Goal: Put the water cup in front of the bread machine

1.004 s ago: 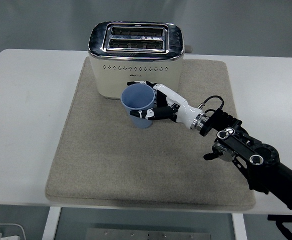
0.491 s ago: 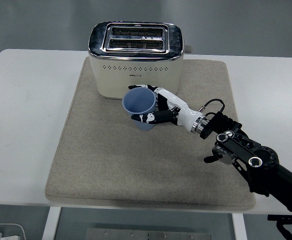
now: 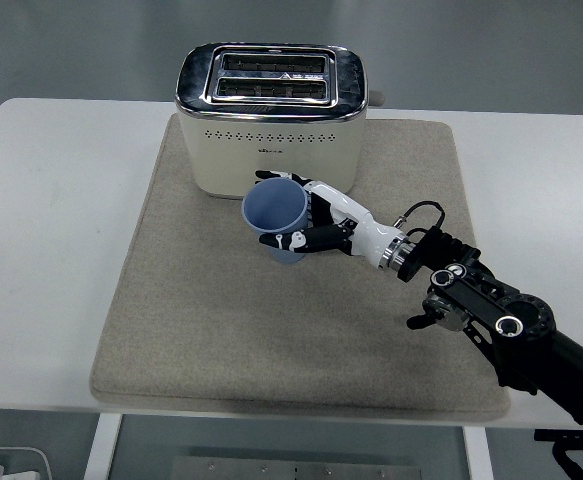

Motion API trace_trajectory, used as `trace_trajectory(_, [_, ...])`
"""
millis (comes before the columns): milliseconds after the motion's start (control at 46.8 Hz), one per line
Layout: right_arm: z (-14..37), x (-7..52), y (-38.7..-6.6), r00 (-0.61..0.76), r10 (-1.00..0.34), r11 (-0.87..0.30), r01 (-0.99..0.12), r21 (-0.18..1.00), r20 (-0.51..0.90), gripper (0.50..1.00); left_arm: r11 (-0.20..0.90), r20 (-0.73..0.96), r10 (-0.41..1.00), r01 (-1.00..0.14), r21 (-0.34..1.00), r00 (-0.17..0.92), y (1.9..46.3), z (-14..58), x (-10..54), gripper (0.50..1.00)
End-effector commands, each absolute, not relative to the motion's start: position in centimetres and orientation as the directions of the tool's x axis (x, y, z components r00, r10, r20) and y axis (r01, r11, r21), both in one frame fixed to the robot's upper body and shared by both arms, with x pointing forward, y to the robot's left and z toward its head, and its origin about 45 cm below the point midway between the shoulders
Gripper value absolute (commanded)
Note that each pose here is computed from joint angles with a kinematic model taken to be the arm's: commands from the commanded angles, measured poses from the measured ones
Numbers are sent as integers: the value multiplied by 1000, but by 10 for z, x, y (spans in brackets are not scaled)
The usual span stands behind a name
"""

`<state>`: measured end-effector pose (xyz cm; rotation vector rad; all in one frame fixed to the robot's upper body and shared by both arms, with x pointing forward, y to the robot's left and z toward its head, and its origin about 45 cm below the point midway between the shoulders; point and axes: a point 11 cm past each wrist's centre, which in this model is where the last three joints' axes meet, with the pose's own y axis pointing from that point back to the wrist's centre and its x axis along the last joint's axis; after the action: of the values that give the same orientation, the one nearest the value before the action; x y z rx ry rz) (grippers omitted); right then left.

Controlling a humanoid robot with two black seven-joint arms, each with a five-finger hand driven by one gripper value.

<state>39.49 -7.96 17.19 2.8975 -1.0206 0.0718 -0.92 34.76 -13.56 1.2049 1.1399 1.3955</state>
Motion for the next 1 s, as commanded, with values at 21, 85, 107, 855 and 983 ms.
trace_trajectory(21, [173, 395, -79, 782, -620, -781, -622, 48, 59, 926, -130, 124, 989, -75, 989, -79, 348, -136, -10, 1000])
trace_trajectory(85, [173, 394, -79, 786, -616, -785, -618, 47, 56, 926, -130, 124, 989, -75, 989, -79, 348, -136, -10, 1000])
trace_trajectory(107, [173, 395, -79, 786, -615, -785, -618, 47, 55, 926, -130, 124, 989, -77, 989, -79, 348, -136, -9, 1000])
trace_trajectory(855, [177, 394, -77, 807, -590, -806, -590, 36, 28, 928, -130, 124, 989, -77, 989, -79, 348, -136, -9, 1000])
trace_trajectory(983, [178, 393, -76, 817, -577, -816, -577, 33, 19, 928, -130, 124, 989, -77, 989, -79, 348, -136, -9, 1000])
